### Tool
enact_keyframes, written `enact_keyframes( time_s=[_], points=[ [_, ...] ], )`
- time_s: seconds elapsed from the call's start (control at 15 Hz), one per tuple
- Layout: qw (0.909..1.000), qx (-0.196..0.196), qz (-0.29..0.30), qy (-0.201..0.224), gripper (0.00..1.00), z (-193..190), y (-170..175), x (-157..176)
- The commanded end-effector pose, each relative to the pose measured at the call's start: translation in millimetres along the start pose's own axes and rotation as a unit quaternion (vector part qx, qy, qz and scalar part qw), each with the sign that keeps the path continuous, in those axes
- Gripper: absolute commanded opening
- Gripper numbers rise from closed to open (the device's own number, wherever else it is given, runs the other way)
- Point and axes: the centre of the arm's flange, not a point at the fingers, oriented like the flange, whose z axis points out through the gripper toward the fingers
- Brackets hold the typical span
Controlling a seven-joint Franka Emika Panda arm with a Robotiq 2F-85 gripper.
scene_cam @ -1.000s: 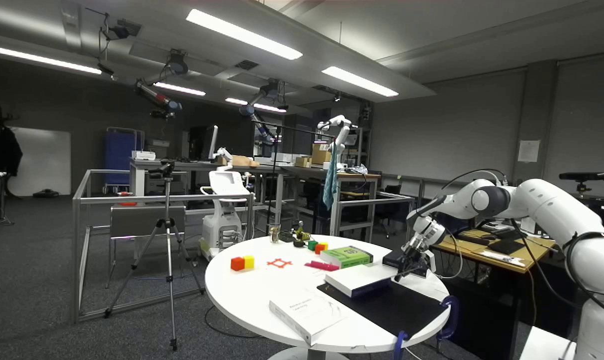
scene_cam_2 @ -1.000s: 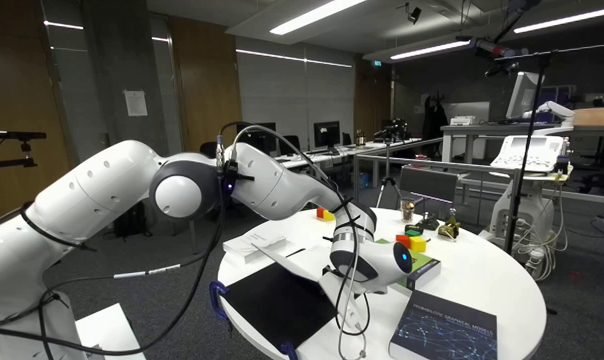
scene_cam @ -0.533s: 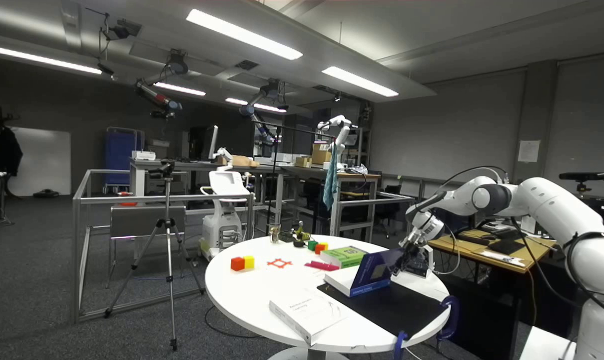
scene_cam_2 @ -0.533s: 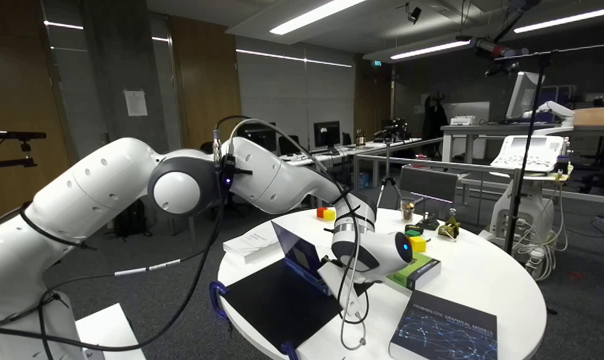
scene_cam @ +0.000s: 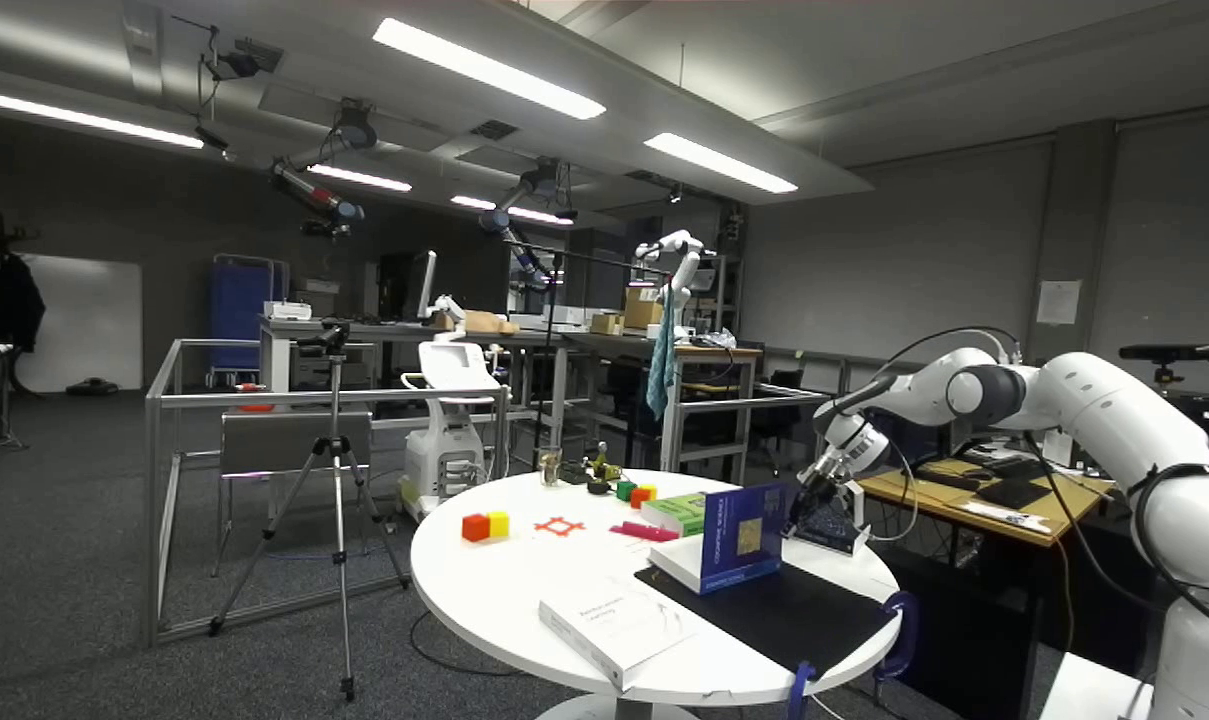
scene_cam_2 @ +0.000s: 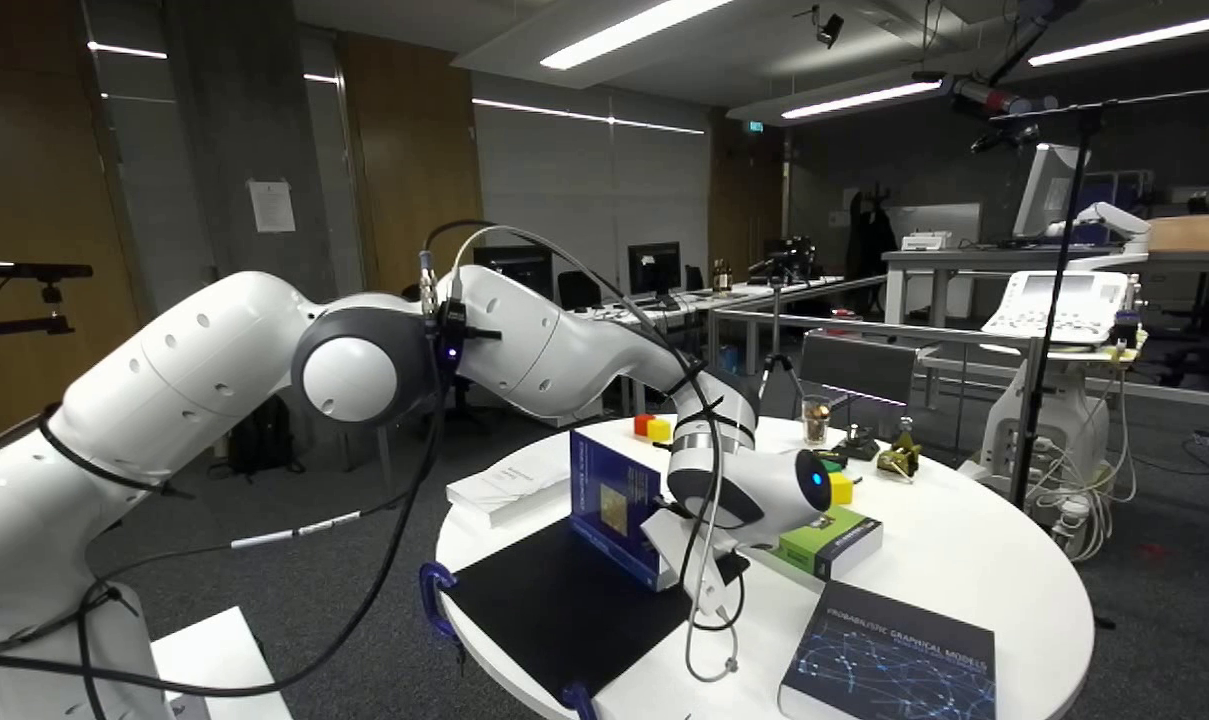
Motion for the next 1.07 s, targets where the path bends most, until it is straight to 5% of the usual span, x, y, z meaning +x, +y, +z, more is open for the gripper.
enact_keyframes(
  time_s=[0.0, 1.0],
  points=[
    [0.9996, 0.016, -0.011, 0.018, 0.0, -20, -19, 5],
    [0.9972, -0.006, -0.017, 0.072, 0.0, -59, -26, 24]
  ],
)
